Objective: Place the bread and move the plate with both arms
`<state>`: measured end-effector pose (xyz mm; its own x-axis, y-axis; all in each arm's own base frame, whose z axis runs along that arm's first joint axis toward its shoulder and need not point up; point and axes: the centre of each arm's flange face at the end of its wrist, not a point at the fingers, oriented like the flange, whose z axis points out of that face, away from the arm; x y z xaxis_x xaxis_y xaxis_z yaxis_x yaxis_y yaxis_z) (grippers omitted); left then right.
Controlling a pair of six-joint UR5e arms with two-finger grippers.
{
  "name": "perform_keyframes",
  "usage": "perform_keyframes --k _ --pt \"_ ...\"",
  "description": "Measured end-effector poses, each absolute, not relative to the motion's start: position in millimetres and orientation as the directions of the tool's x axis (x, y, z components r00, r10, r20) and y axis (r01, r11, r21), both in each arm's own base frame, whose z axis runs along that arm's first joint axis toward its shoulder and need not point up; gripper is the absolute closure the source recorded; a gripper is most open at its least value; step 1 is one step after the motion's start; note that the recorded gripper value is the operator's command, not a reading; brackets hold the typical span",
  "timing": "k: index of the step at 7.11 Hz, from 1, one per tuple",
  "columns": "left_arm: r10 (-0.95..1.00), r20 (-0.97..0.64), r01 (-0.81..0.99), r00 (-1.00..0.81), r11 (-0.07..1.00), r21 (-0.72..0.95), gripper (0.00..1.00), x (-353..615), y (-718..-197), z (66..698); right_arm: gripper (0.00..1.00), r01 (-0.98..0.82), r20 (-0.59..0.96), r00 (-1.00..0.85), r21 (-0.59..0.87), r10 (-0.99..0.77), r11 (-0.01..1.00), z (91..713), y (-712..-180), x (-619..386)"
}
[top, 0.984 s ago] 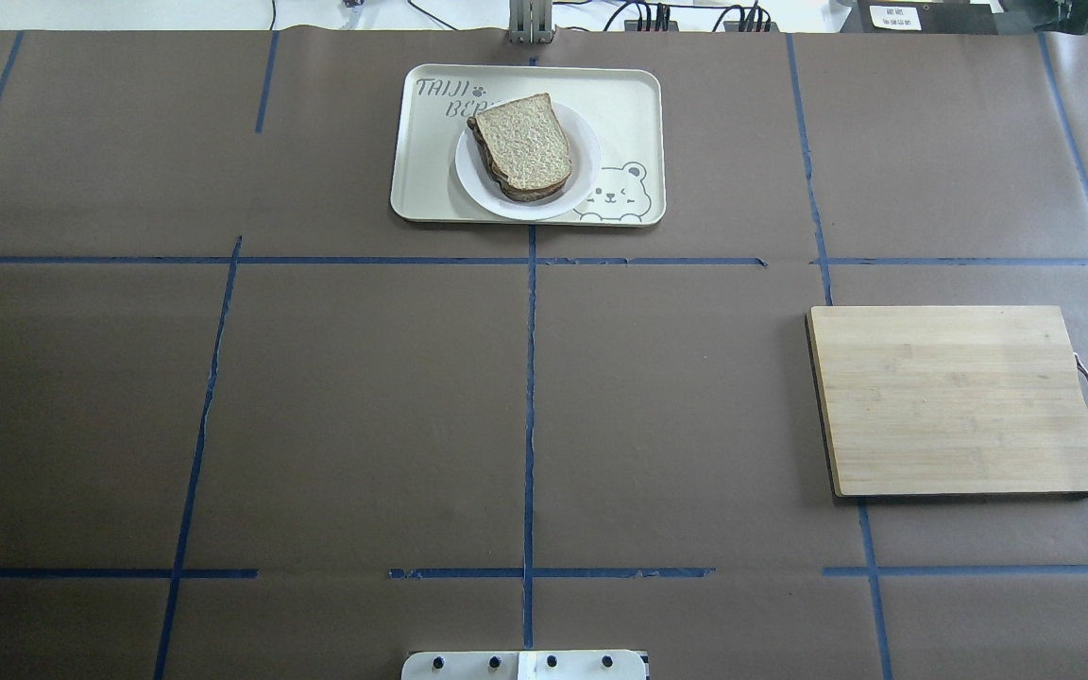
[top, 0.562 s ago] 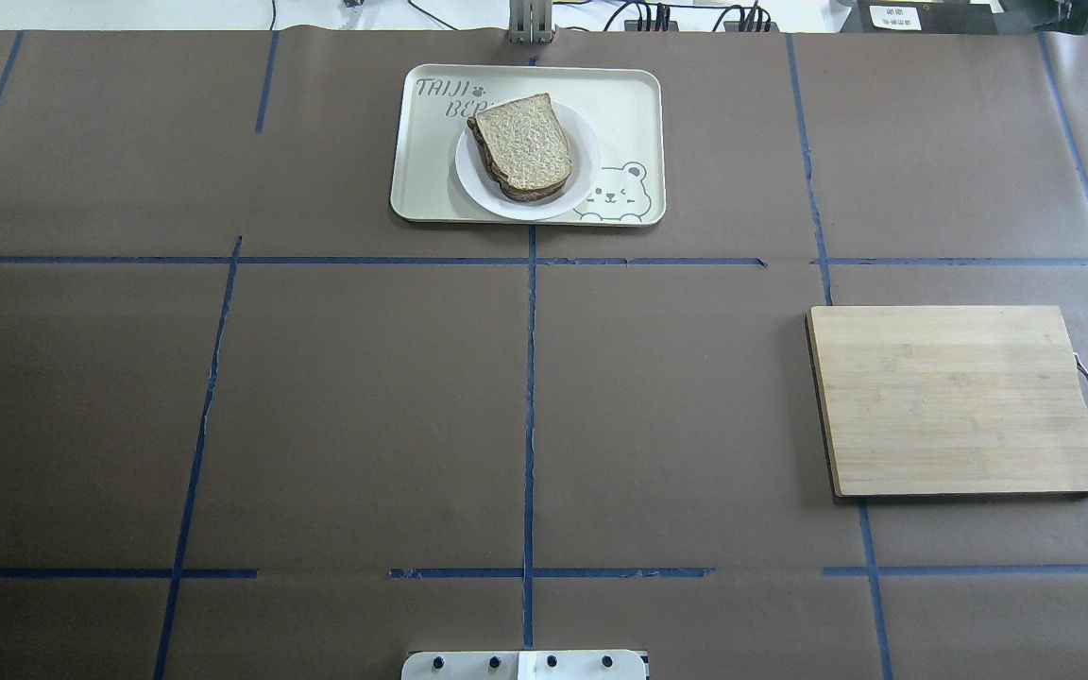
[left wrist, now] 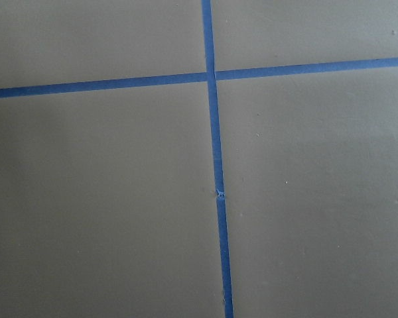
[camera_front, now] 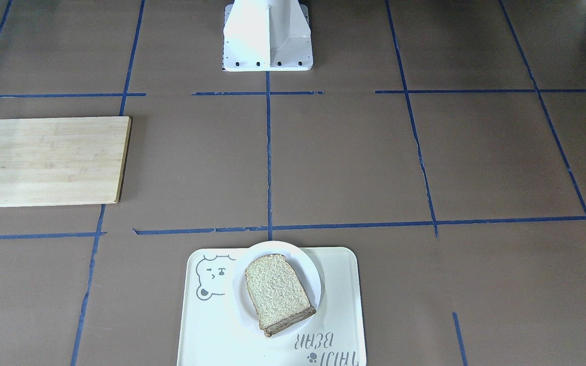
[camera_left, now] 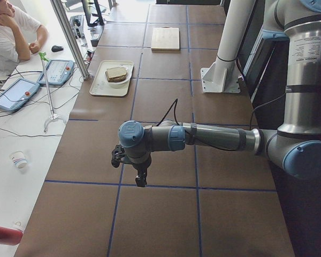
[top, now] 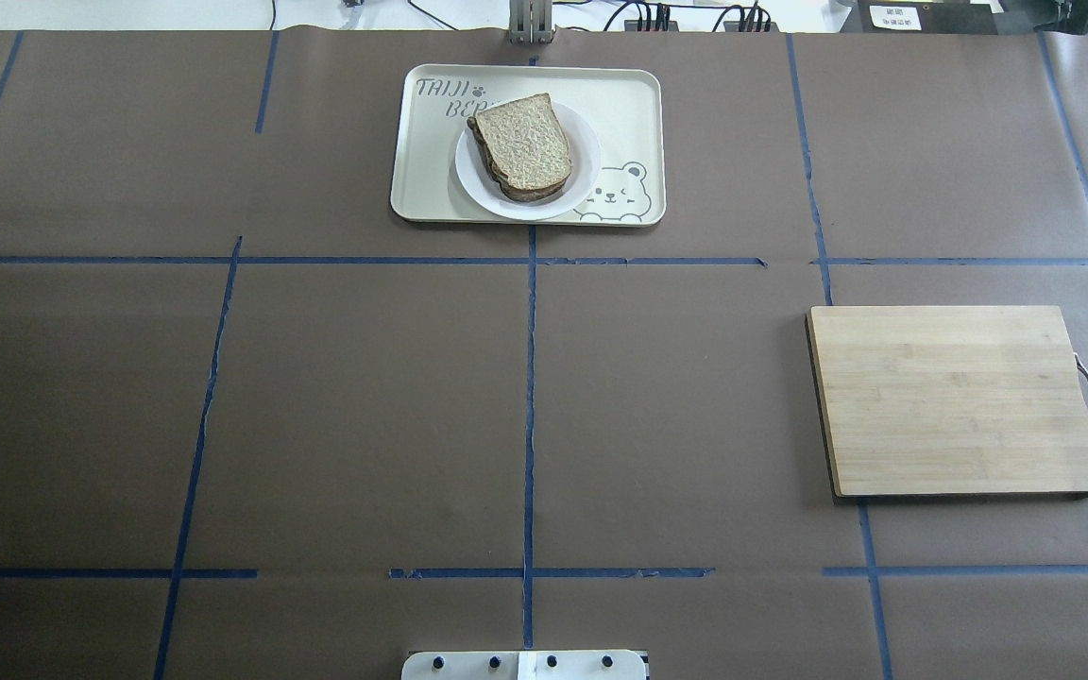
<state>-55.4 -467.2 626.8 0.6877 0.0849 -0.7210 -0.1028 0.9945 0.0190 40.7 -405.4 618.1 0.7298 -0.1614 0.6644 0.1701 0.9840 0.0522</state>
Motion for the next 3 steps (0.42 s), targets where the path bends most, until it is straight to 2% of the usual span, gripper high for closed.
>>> perform_keyframes --k 3 --pt "0.083 -0.72 -0.103 0.689 0.995 0.015 0.0 -55.9 -467.2 628.2 0.0 0.169 0.666 0.729 0.052 -0.16 0.984 617.8 -405.4 40.6"
